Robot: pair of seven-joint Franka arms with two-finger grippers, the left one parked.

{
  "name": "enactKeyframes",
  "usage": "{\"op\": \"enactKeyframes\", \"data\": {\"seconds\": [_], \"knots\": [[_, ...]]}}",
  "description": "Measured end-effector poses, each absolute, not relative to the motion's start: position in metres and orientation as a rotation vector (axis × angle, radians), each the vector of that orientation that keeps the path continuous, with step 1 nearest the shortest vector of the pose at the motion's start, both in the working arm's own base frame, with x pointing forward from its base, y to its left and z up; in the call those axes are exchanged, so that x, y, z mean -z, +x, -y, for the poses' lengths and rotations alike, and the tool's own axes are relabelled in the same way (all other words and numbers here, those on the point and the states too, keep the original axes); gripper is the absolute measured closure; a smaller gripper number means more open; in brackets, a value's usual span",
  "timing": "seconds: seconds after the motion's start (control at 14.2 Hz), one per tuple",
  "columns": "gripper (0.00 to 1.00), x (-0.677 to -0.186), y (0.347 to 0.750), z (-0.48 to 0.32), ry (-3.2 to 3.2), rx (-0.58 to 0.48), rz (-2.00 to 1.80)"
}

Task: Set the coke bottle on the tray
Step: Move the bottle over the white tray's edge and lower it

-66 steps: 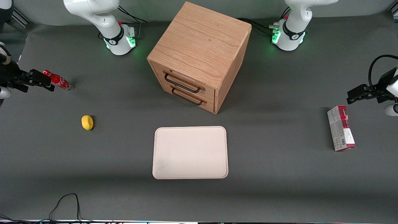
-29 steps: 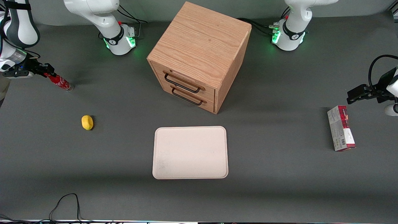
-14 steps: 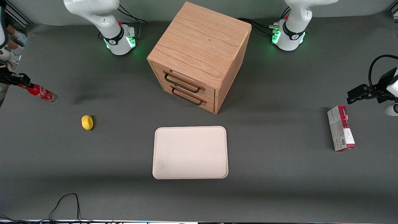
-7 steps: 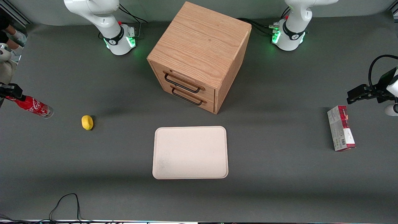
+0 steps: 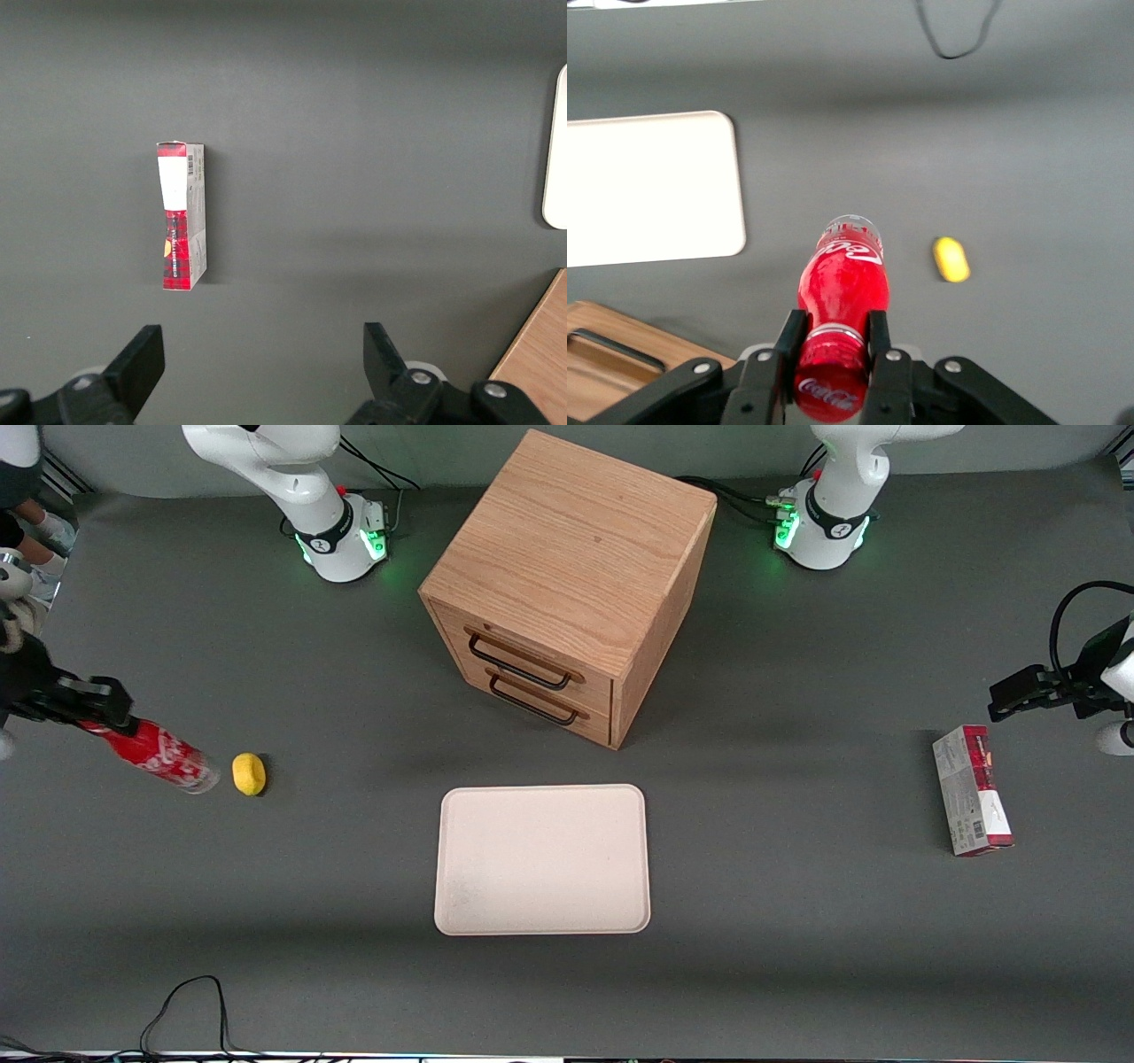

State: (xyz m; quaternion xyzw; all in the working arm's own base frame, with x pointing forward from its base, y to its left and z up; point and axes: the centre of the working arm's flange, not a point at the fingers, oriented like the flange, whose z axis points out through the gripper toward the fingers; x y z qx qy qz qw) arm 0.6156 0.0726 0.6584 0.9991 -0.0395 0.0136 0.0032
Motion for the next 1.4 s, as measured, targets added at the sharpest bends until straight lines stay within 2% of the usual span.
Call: {"op": "enactKeyframes", "data": {"seconds": [0.35,0.77,1.19,1.4], "knots": [[0.67,-0.617,0.635,-0.156,3.214,0.002,0.105],[0.67,-0.515,0.668,-0.263,3.172,-0.023,0.089],[0.67,-0.427,0.709,-0.273,3.235,-0.046,0.108],[0.67,-0.377,0.718,-0.288,3.193,-0.09,0.096]]}}
